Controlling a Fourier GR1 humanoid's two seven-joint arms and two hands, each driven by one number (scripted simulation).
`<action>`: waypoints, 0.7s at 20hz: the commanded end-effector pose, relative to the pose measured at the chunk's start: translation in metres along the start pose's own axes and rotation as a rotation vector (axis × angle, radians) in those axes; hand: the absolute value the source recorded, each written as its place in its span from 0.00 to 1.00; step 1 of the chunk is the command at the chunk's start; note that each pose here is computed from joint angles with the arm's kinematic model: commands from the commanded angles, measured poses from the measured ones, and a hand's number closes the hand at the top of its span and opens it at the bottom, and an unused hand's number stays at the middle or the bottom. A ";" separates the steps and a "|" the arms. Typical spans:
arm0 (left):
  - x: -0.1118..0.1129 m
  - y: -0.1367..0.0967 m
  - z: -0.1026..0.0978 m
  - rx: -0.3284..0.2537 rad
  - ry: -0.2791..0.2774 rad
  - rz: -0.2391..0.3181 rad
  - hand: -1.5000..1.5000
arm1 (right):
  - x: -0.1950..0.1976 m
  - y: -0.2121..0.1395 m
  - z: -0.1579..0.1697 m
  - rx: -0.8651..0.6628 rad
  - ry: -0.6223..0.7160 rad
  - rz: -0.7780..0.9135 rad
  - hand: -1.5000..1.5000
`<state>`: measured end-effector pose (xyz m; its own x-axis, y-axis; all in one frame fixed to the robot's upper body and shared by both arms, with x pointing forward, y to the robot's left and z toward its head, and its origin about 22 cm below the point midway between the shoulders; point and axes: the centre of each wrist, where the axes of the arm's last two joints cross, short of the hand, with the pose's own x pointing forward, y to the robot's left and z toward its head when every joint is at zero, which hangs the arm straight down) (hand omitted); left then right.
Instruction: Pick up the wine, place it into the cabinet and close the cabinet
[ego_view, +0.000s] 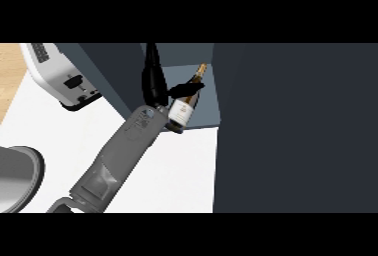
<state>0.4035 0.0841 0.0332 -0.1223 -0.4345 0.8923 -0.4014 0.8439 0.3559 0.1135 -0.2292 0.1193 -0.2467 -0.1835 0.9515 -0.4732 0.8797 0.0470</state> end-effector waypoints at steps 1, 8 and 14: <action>0.001 0.003 0.004 0.018 0.008 0.122 0.00 | 0.025 0.006 0.010 0.007 -0.043 -0.010 0.00; 0.012 0.002 0.015 -0.075 -0.023 0.281 0.00 | 0.038 0.015 0.015 -0.036 -0.044 0.004 0.00; 0.007 0.001 0.045 -0.133 -0.078 0.314 0.00 | 0.050 0.017 0.019 -0.017 -0.036 0.022 0.00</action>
<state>0.3739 0.0725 0.0311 -0.2593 -0.1905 0.9468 -0.2524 0.9596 0.1240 0.1067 -0.2250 0.1197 -0.2199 -0.1989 0.9550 -0.4469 0.8908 0.0826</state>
